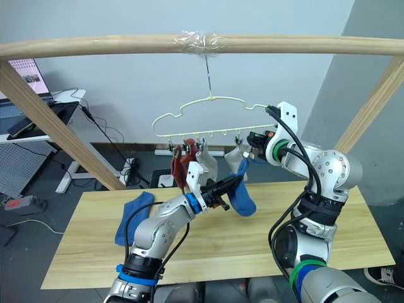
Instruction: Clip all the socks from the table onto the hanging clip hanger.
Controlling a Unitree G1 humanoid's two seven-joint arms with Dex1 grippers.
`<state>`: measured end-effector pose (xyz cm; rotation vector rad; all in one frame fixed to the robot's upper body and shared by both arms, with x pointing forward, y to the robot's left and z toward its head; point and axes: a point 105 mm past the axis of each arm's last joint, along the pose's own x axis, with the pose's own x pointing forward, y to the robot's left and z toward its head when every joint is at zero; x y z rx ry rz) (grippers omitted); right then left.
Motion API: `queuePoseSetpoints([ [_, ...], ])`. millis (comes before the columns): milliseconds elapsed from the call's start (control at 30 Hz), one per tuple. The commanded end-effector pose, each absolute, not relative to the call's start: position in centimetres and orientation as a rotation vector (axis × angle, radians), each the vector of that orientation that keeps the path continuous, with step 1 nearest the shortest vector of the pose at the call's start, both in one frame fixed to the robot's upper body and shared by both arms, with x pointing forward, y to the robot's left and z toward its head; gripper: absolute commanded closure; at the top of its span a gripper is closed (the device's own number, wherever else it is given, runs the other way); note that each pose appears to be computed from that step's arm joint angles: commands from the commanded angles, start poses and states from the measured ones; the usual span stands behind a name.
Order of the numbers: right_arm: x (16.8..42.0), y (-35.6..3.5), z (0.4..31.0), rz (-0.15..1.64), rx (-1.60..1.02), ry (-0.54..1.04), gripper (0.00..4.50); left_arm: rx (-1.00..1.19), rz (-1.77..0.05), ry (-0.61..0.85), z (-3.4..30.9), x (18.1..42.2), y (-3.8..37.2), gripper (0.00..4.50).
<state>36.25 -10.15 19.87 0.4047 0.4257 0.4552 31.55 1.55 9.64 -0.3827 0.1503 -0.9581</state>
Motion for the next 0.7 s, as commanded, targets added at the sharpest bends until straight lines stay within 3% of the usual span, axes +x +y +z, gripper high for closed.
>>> queuePoseSetpoints([
  [33, 36.1, -9.8, 21.6, 0.475, 0.386, 0.366, 4.50, -0.380, -0.961, 0.082, 11.3, 32.2, 1.2, 4.47],
  [667, 35.8, -9.2, 20.7, 0.483, 0.382, 0.374, 4.50, -0.433, -1.014, 0.009, 14.2, 33.2, -0.3, 4.47],
  [700, 35.8, -9.2, 20.7, 0.483, 0.387, 0.370, 4.19, -0.437, -1.028, 0.008, 14.3, 33.0, -0.5, 4.49],
])
